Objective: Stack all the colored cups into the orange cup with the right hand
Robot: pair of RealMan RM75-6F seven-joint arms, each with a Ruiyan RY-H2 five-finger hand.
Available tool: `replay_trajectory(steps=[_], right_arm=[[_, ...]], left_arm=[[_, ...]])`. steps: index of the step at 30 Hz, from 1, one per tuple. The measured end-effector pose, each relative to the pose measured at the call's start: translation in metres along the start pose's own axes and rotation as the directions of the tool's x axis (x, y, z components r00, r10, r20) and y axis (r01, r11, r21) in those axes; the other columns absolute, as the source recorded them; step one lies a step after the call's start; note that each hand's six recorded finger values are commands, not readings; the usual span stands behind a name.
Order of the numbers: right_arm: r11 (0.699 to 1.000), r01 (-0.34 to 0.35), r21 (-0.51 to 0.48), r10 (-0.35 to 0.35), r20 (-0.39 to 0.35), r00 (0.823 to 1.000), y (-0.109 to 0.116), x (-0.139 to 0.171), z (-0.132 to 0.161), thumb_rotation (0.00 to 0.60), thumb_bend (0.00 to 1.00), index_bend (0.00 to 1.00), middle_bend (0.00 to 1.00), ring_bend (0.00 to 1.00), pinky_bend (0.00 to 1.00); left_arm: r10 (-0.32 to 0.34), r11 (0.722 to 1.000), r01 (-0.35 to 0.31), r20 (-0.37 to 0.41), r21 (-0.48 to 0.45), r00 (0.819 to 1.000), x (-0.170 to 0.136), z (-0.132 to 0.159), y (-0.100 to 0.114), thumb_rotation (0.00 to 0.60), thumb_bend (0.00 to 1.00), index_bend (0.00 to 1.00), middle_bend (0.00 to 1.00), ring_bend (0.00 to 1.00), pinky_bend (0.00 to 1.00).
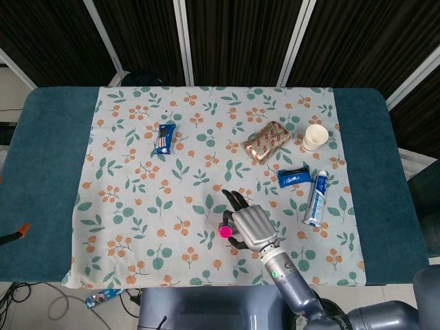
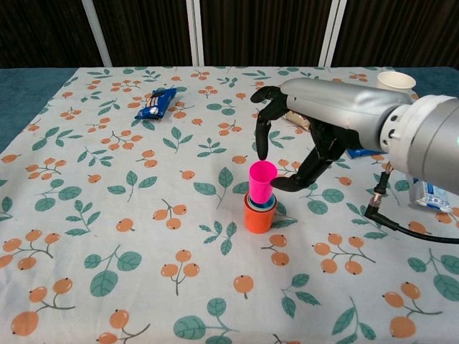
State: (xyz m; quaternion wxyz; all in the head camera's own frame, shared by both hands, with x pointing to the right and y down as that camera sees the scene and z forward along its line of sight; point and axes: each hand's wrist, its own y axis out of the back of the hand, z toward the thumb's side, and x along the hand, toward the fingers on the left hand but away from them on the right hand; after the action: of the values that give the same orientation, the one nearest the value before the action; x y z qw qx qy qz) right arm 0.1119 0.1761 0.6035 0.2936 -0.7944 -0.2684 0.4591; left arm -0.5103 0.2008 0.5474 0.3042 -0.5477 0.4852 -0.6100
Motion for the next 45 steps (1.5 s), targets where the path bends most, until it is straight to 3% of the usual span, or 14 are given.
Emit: replay_trajectory(steps=[33, 36, 37, 38, 40, 41, 42, 45], right_arm=[[0.999, -0.035, -0.005, 0.035, 0.040, 0.999, -0.017, -0.012, -0.011, 0.600, 0.35, 0.51, 0.00, 0.06, 0.92], [0.999, -0.036, -0.007, 0.036, 0.043, 0.998, -0.017, -0.012, -0.012, 0.600, 0.35, 0.46, 0.00, 0.06, 0.93], [0.999, -0.037, -0.006, 0.037, 0.044, 0.998, -0.018, -0.012, -0.013, 0.600, 0.35, 0.40, 0.00, 0.06, 0.90], [0.999, -0.041, -0.003, 0.041, 0.046, 0.998, -0.018, -0.012, -0.014, 0.600, 0.35, 0.36, 0.00, 0.06, 0.79], [0.999, -0.049, 0.006, 0.049, 0.047, 0.998, -0.019, -0.011, -0.015, 0.600, 0.35, 0.26, 0.00, 0.06, 0.32], [0.998, -0.055, 0.013, 0.055, 0.049, 0.997, -0.020, -0.011, -0.016, 0.600, 0.35, 0.24, 0.00, 0.05, 0.18], [0.998, -0.059, 0.018, 0.058, 0.051, 0.997, -0.020, -0.011, -0.017, 0.600, 0.35, 0.21, 0.00, 0.04, 0.13], [0.998, -0.059, 0.020, 0.058, 0.057, 0.997, -0.016, -0.010, -0.019, 0.600, 0.35, 0.17, 0.00, 0.01, 0.09]], left_arm=[[0.000, 1.000, 0.000, 0.000, 0.005, 1.000, 0.000, 0.000, 0.000, 0.600, 0.12, 0.05, 0.00, 0.00, 0.00], [0.001, 1.000, -0.001, -0.001, 0.005, 1.000, 0.000, 0.000, 0.000, 0.600, 0.12, 0.05, 0.00, 0.00, 0.00], [0.001, 1.000, -0.001, -0.001, 0.005, 1.000, -0.001, 0.000, 0.000, 0.600, 0.12, 0.05, 0.00, 0.00, 0.00], [0.002, 1.000, -0.002, -0.002, 0.005, 1.000, -0.001, 0.000, 0.000, 0.600, 0.12, 0.05, 0.00, 0.00, 0.00], [0.003, 1.000, -0.003, -0.002, 0.005, 1.000, -0.001, 0.000, 0.000, 0.600, 0.12, 0.05, 0.00, 0.00, 0.00], [0.002, 1.000, -0.002, -0.003, 0.005, 1.000, -0.001, 0.000, 0.000, 0.600, 0.12, 0.05, 0.00, 0.00, 0.00], [0.002, 1.000, -0.002, -0.003, 0.005, 1.000, -0.001, 0.000, 0.000, 0.600, 0.12, 0.05, 0.00, 0.00, 0.00], [0.003, 1.000, -0.003, -0.003, 0.004, 1.000, 0.000, 0.000, 0.000, 0.600, 0.12, 0.05, 0.00, 0.00, 0.00]])
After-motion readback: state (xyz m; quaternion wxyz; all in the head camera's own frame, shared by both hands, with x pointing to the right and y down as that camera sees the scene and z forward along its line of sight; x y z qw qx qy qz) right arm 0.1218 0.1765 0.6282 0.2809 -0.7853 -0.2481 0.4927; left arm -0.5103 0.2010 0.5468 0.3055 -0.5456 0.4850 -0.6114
